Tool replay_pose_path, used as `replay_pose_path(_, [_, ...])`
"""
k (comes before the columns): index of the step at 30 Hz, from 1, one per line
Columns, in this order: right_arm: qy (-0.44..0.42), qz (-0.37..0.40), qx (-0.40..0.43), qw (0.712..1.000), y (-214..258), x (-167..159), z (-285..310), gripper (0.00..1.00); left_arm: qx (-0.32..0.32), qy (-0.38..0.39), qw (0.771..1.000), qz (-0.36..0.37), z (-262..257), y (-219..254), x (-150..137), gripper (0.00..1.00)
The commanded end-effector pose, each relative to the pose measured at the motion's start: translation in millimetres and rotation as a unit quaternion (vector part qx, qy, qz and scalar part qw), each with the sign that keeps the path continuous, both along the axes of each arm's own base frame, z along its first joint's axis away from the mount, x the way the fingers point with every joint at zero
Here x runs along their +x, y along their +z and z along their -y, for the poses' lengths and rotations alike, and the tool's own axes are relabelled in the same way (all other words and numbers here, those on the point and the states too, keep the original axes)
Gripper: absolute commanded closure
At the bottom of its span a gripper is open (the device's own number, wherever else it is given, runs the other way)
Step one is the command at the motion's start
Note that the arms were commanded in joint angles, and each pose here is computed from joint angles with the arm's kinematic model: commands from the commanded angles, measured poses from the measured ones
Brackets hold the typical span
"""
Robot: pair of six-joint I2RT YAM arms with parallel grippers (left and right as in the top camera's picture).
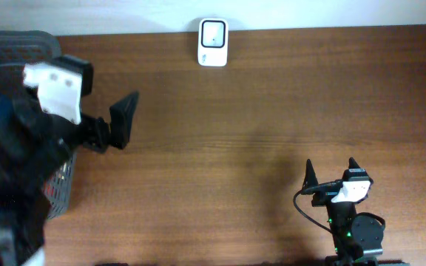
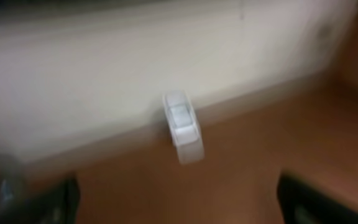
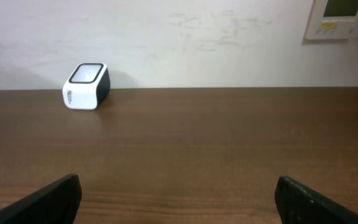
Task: Scan the item barcode
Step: 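Pick green tissue pack from basket with left gripper, place on table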
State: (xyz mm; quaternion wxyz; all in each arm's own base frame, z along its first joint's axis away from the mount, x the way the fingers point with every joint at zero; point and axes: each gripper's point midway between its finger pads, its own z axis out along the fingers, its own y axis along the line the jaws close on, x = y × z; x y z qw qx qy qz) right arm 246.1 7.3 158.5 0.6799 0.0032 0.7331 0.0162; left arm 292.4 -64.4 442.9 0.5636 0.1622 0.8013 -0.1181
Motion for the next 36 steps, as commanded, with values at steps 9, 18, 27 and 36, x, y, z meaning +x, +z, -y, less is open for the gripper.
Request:
replay_pose_path(9, [-0.001, -0.002, 0.005, 1.0, -3.0, -0.2, 0.4, 0.01, -0.196, 0.501, 0.828, -0.159, -279.0, -53.1, 57.2, 0.01])
replay_pose_path(18, [-0.001, -0.002, 0.005, 1.0, -3.0, -0.2, 0.4, 0.02, -0.146, 0.545, 0.688, -0.456, -311.5, -230.5, 28.7, 0.01])
replay_pose_path(27, [-0.002, -0.002, 0.005, 1.0, -2.9, -0.1, 0.5, 0.01, -0.121, 0.544, 0.634, -0.536, -311.2, -339.9, 52.1, 0.31])
replay_pose_path(36, [-0.001, -0.002, 0.005, 1.0, -2.9, -0.1, 0.4, 0.02, -0.113, 0.59, 0.575, -0.555, -311.6, -373.7, 27.5, 1.0])
